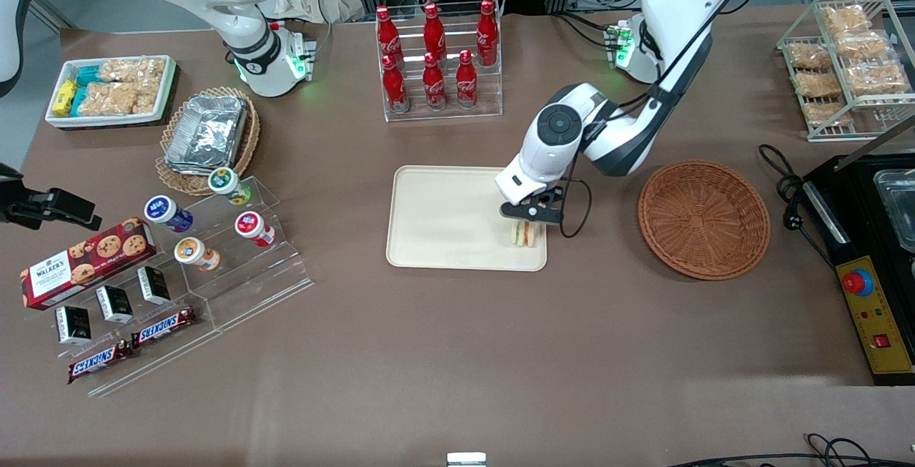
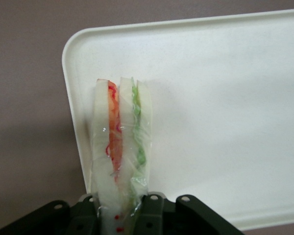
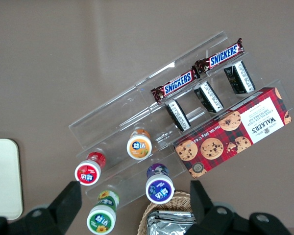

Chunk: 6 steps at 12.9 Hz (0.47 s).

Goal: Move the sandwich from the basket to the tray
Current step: 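Lower the sandwich onto the tray and open the left gripper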

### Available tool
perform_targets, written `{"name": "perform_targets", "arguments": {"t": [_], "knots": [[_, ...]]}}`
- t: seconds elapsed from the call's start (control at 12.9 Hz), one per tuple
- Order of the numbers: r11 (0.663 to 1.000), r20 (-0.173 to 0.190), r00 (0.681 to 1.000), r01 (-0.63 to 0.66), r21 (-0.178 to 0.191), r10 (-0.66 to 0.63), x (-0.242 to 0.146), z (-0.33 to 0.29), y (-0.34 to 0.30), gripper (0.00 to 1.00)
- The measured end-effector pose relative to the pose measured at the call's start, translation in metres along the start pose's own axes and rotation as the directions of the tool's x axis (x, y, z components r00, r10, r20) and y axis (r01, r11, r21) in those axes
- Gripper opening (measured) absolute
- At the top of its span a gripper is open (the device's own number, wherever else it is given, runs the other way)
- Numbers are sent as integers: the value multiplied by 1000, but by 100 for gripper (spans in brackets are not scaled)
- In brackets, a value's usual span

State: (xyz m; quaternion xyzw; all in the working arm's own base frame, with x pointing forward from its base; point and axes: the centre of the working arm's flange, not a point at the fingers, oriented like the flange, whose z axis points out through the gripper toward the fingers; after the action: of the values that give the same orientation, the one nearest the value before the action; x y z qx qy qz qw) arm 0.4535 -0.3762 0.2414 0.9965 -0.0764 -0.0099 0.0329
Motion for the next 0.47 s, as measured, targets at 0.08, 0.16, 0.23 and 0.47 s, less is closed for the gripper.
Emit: {"name": "perform_targets", "arguments": {"t": [0.08, 0.16, 0.23, 0.47], "knots": [[1000, -9, 1000, 6, 10, -6, -1, 10, 2, 21], [1000, -20, 1000, 16, 19, -16, -1, 18, 4, 21], [999, -30, 999, 25, 24, -24, -3, 25, 6, 20], [998, -50, 997, 52, 26, -51, -2, 24, 13, 37]]}}
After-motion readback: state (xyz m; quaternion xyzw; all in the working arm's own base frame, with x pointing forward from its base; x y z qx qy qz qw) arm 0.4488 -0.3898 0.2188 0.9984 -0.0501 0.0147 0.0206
